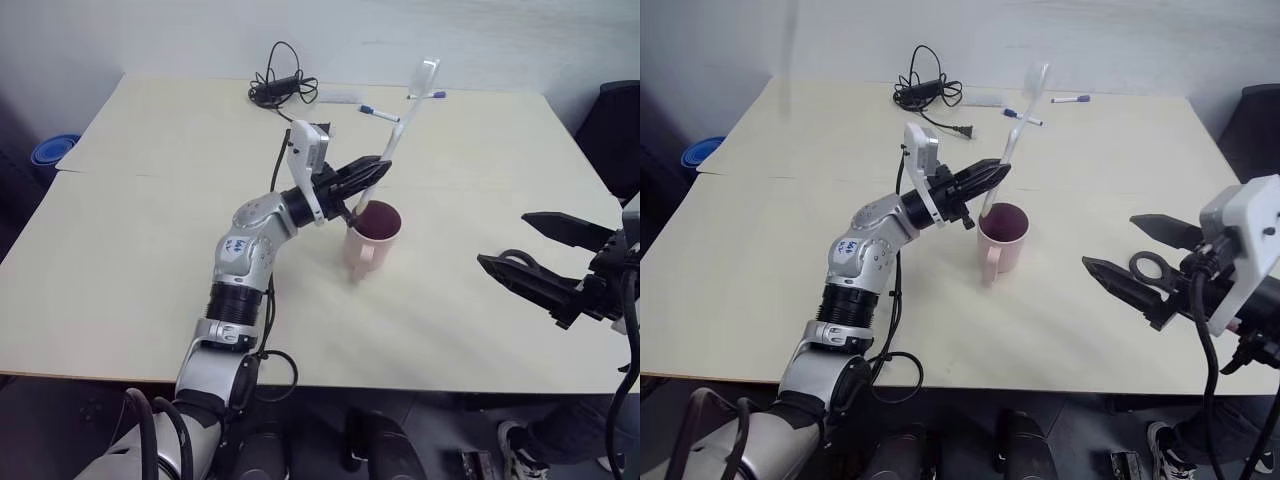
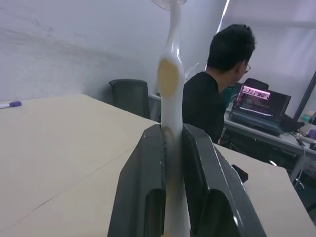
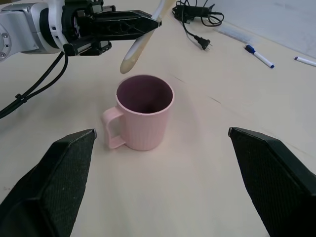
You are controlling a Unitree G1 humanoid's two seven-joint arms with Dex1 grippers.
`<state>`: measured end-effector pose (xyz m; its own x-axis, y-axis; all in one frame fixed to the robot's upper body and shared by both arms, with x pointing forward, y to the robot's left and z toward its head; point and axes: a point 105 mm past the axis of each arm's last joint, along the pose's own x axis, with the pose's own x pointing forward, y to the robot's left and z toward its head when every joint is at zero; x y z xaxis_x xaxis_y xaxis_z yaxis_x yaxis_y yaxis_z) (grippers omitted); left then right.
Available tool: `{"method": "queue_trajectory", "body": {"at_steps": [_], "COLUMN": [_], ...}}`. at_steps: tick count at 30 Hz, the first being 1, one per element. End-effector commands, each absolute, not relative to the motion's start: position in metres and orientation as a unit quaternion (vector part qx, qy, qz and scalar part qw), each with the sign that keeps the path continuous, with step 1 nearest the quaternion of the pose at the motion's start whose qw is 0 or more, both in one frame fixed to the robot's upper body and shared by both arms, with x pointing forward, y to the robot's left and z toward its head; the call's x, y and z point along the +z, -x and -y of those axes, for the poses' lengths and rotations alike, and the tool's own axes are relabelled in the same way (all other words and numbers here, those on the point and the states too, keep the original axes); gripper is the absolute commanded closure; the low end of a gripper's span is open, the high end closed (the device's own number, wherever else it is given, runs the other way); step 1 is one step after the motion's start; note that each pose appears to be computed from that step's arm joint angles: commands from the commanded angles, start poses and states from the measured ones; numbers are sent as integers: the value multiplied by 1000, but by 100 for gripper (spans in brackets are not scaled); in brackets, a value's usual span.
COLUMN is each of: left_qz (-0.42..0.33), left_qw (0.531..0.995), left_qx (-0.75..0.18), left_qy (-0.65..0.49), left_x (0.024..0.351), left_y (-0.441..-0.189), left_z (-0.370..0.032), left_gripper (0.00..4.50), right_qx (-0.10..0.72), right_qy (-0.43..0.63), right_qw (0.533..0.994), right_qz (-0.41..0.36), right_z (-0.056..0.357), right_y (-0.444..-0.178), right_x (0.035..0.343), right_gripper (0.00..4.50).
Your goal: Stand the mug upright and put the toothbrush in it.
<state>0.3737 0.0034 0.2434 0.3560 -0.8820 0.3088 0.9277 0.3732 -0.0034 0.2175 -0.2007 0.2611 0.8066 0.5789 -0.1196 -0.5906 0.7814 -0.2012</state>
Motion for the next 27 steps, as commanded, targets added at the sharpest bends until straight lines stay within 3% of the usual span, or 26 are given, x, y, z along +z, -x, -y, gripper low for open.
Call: {"method": "queue_trajectory", "body": {"at_steps": [1,5,13,19,23,27], "left_qz": [162,163,166,163,123,25], "left_qw": [811,811,805,830,824,767], "left_qx": [-556,-555,-558,-523,-551,-628], "left_qy": [85,88,111,107,44,-130], "left_x": [254,248,241,242,259,261], "left_y": [-369,-371,-365,-362,-341,-295], "left_z": [-1,4,0,-44,-96,-153], "left_gripper": [430,430,187,15,3,3], "right_qx": [308,315,328,339,351,381], "right_qy": [126,128,120,118,115,119], "right_qw": [943,940,937,933,929,916], "right_qz": [1,1,8,3,-10,-44], "right_z": [198,194,191,190,193,198], "right_y": [-216,-217,-220,-225,-229,-228], "right_x": [271,271,278,276,271,262], "right_gripper": [1,1,0,0,0,0]}}
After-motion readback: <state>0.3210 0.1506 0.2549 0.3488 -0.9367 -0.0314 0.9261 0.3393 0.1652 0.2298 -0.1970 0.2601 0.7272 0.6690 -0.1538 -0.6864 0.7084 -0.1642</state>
